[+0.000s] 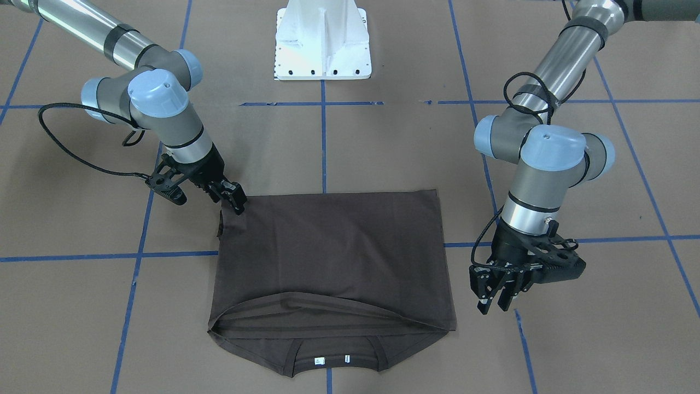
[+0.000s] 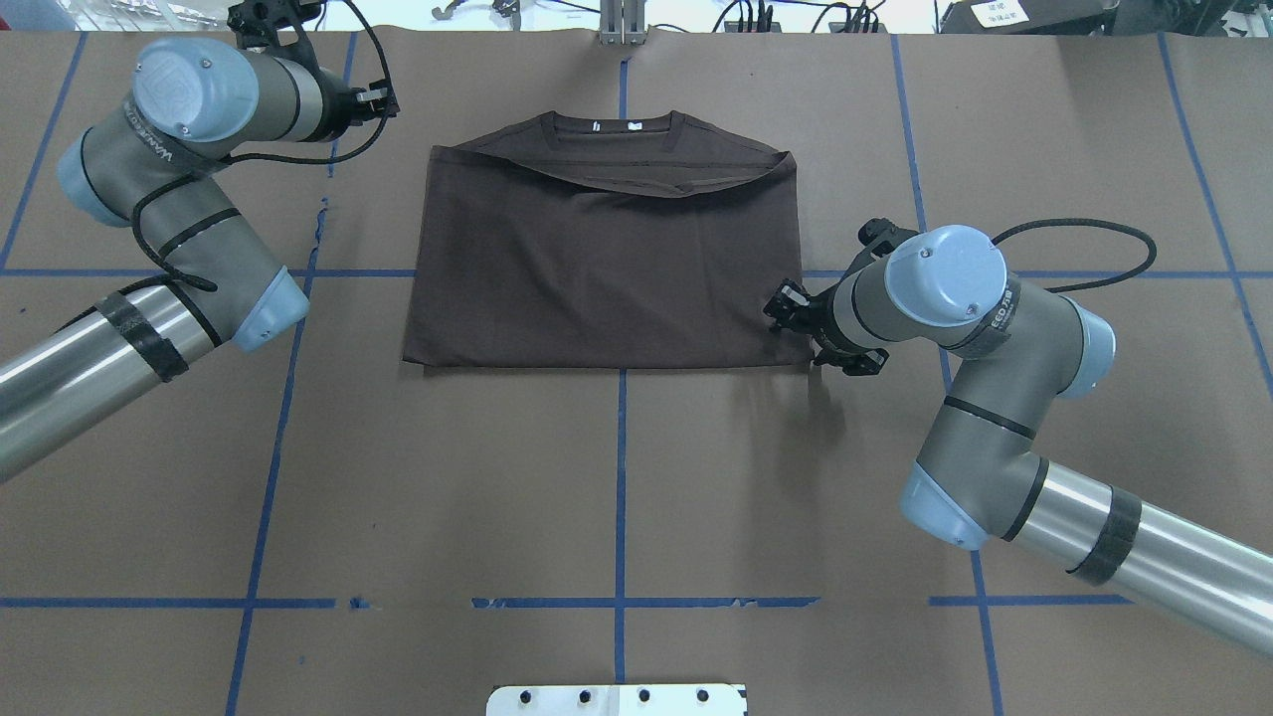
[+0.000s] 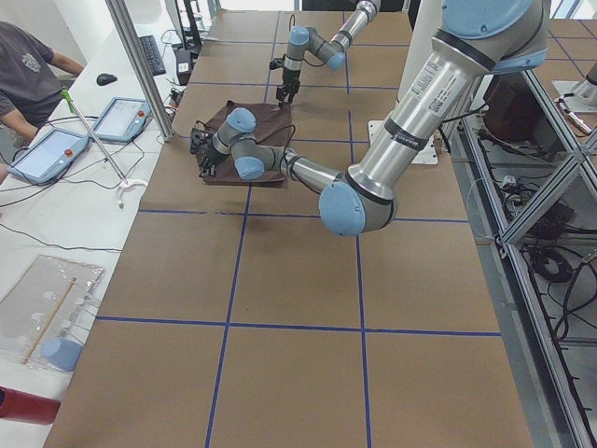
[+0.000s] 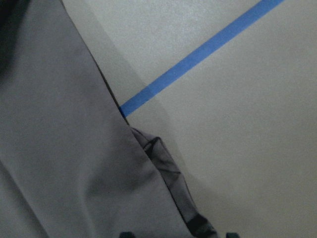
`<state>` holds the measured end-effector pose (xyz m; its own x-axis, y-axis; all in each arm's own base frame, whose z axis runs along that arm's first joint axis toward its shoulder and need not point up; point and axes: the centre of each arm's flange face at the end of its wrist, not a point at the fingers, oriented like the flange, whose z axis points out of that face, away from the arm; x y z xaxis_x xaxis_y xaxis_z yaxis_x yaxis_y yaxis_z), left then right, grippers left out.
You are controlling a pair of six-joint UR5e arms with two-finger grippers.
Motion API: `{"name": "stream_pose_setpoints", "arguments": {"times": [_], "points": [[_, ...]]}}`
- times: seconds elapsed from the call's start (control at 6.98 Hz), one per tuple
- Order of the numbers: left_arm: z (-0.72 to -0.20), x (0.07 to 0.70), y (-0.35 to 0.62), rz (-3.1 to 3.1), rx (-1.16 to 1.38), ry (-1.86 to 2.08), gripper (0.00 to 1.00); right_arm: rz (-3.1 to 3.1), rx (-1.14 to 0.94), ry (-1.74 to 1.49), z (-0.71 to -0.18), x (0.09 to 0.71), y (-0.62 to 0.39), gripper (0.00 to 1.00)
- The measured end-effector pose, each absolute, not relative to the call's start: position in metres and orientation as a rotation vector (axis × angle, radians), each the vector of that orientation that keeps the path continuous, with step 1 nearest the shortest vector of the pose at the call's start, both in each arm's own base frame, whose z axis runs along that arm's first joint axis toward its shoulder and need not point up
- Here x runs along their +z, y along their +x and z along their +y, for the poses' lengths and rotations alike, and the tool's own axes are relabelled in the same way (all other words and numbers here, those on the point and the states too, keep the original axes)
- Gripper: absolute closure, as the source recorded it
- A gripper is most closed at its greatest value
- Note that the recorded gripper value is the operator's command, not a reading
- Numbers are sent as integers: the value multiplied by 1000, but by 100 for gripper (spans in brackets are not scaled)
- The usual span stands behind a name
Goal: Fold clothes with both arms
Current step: 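Grasp the folded shirt's corner nearest the right gripper, then drag the folded shirt with the right gripper toward the robot, rotating it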
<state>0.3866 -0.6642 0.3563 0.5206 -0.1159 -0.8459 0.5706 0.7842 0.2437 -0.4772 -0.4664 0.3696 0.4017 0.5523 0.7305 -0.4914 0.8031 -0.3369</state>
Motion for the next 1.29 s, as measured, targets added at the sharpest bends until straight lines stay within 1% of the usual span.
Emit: {"name": "stream_pose_setpoints", "arguments": {"times": [0.43,0.57,0.72,1.0,1.15,1.29], "points": [[-664,354,387,945,-440,543,50,-960,656,-78,-463,367,-477,100],[-663,350,386,951,-439,546,50,-984,644,-79,-454,358,-468,100],[-662,344,385,961,-438,551,50,-1030,608,-97,-420,345,-441,100],[-655,326,383,989,-430,561,50,-1106,492,-232,-316,316,-392,100],[-644,319,381,1020,-412,546,49,-1114,424,-331,-265,304,-390,32],[-622,315,374,1076,-374,499,46,-1104,359,-399,-225,300,-392,0]]}}
